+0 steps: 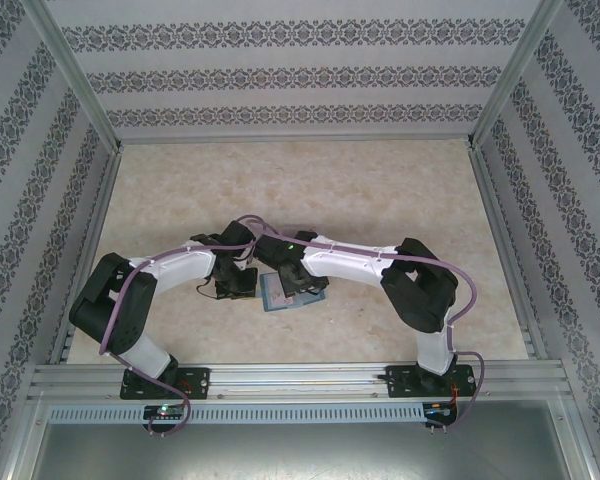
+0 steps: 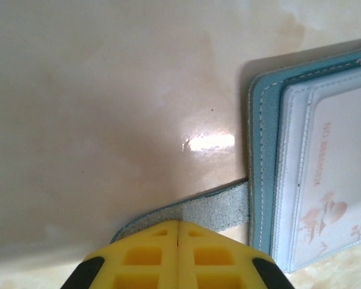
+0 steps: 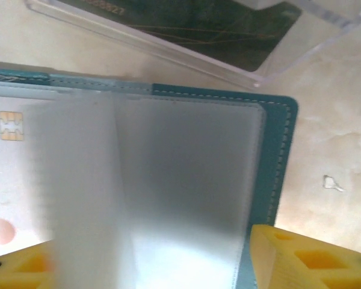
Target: Take the credit cards out of the card holder
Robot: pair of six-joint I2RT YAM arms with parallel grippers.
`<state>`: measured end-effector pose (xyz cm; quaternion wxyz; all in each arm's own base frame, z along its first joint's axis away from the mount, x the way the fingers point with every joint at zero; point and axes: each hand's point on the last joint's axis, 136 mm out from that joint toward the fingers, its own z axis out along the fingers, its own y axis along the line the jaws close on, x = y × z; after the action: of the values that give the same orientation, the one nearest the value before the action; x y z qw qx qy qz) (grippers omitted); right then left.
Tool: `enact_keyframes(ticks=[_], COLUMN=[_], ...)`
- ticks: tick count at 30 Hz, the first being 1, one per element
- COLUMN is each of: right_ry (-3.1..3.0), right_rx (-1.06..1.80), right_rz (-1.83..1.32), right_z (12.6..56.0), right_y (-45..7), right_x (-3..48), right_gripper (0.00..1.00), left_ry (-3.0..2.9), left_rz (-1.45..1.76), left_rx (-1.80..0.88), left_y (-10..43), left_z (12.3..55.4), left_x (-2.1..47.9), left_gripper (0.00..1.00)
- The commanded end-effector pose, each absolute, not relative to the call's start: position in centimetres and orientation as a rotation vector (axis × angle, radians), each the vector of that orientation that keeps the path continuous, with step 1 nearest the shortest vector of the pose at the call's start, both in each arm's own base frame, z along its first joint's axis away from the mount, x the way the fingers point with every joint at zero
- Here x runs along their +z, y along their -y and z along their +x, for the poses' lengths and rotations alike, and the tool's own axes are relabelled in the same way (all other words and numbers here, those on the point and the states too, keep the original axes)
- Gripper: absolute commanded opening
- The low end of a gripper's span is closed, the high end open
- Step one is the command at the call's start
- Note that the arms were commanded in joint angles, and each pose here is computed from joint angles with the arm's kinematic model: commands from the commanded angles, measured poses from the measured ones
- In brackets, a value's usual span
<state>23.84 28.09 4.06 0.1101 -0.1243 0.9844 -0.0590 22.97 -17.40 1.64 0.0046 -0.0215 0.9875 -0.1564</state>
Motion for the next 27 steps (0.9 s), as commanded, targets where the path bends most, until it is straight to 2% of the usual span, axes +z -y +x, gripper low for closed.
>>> enact_keyframes(ticks=[1,14,27], right_ry=[-2.877,-2.914,-2.895], right_rx=[-0.321,-0.265,0.178], right_rz=[-0.429,-0.399,-0.285], right_z=[23.5,22.7,22.8], right_y=[-26.2,-25.8,-29.3], right_x=[3.5,2.2,5.7], right_gripper=[0.62,0.62,0.58], left_ry=[-3.125,-3.107,-2.992], left_rz=[-0.029,-0.039,-0.061], left_rx=[-0.475,-0.527,-0.781], left_y=[17.4,18.0,21.5], left_z=[22.4,22.7,24.2], left_x=[0.9,1.9,5.7], left_gripper=[0.08,0.08,0.08])
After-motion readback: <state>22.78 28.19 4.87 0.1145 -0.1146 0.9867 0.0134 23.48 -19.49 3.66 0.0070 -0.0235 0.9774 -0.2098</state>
